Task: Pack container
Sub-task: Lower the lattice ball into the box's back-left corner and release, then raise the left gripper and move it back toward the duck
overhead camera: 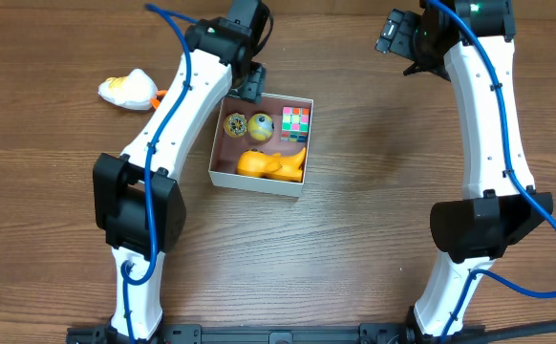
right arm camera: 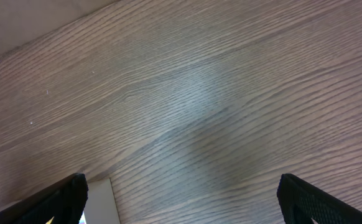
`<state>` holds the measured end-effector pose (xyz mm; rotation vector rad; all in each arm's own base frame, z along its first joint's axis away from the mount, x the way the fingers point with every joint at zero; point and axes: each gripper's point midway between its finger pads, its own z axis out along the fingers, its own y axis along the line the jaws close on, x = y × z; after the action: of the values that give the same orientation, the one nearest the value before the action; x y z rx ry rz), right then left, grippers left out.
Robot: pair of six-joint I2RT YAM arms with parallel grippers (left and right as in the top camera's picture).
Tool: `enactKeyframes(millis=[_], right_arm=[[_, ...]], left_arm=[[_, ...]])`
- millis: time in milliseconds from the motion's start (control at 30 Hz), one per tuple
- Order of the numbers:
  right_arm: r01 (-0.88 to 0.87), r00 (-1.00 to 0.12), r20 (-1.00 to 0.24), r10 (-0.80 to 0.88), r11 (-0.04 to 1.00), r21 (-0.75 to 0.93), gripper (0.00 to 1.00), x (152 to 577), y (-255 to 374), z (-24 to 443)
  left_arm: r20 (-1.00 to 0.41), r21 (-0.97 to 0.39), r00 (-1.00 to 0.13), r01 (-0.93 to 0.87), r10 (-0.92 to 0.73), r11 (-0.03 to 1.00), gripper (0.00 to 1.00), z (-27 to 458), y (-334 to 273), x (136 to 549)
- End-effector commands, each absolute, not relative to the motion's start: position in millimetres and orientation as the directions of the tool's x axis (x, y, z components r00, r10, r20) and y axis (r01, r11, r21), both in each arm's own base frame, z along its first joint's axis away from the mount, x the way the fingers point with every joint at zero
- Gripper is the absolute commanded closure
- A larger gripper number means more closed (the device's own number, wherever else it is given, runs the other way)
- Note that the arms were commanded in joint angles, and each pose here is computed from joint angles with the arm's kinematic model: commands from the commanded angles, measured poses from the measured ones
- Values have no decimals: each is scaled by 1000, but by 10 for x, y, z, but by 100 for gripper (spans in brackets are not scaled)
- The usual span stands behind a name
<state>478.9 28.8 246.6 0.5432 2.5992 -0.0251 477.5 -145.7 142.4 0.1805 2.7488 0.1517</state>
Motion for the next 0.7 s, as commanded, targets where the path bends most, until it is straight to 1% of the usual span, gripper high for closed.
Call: enactKeyframes(millis=[0,100,167,367,500,600,667], right_arm=[[386,-790,-482,380,918,90,0,4799,292,2553],[386,-790,-482,380,918,90,0,4799,292,2553],[386,-790,-482,380,918,90,0,4799,292,2553],[386,-790,-482,380,918,90,0,4799,292,2553],[386,-790,-482,380,918,90,0,4799,292,2553],[386,-790,-481,380,918,90,0,4798,292,2552],[386,-790,-482,380,918,90,0,4799,292,2553]], left_arm=[[-375,111,-926,-97,-49,989,20,1450,-1068,4855],[-352,111,-927,-177,-128,978,18,1434,-783,4838],[-343,117,-927,-202,-151,972,15,1426,-646,4831],[-348,114,-903,-308,-252,945,12,1429,-116,4889],[-365,99,-862,-412,-352,906,12,1433,384,4929],[-362,97,-844,-456,-395,885,13,1417,630,4904],[-367,95,-833,-476,-414,874,16,1420,746,4903]])
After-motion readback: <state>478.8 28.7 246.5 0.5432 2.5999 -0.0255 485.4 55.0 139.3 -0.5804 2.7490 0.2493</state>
